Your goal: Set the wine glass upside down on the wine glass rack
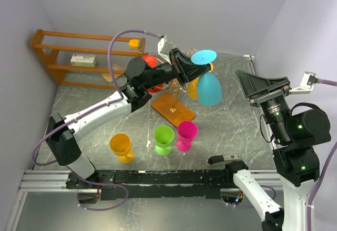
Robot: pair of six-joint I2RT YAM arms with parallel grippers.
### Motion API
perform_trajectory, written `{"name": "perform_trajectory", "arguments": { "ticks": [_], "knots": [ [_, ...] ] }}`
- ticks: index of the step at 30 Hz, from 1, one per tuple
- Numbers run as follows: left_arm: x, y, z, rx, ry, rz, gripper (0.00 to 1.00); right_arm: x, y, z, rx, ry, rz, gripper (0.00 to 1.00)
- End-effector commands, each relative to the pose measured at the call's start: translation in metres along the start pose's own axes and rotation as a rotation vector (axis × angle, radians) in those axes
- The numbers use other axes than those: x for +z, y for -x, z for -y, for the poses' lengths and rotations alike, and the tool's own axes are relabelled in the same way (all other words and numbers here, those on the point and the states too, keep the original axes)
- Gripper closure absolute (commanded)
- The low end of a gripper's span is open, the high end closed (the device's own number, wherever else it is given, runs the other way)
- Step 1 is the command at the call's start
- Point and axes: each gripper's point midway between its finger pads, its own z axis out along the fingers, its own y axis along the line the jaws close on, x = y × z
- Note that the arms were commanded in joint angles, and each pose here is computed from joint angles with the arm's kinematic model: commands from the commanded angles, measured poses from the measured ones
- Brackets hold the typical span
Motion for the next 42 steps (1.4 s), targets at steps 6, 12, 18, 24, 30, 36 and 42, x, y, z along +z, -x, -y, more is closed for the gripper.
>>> {"name": "perform_trajectory", "arguments": {
  "ticks": [6,12,18,24,30,36,42],
  "knots": [
    [-0.005,-0.007,0.057,0.238,-0.259,-0.058,0.93,0.017,-0.023,-0.012,0.111,0.047,-0.144,0.42],
    [-0.007,-0.018,0.069,0.271,-0.311,-0.080,0.93,0.022,-0.034,-0.010,0.162,0.063,-0.181,0.44],
    [-0.007,-0.023,0.074,0.294,-0.333,-0.094,0.93,0.020,-0.043,0.015,0.233,-0.073,-0.193,0.53],
    [-0.004,-0.031,0.070,0.302,-0.323,-0.113,0.93,0.019,-0.053,0.009,0.313,-0.062,-0.257,0.63],
    [0.002,-0.036,0.069,0.307,-0.327,-0.134,0.93,0.013,-0.058,0.005,0.340,-0.078,-0.307,0.74],
    [0.005,-0.037,0.061,0.289,-0.263,-0.138,0.85,0.004,-0.049,0.003,0.319,-0.082,-0.263,1.00],
    [-0.008,-0.031,0.060,0.242,-0.181,-0.146,0.43,0.000,-0.037,0.017,0.295,-0.146,-0.172,1.00]
  ]
}}
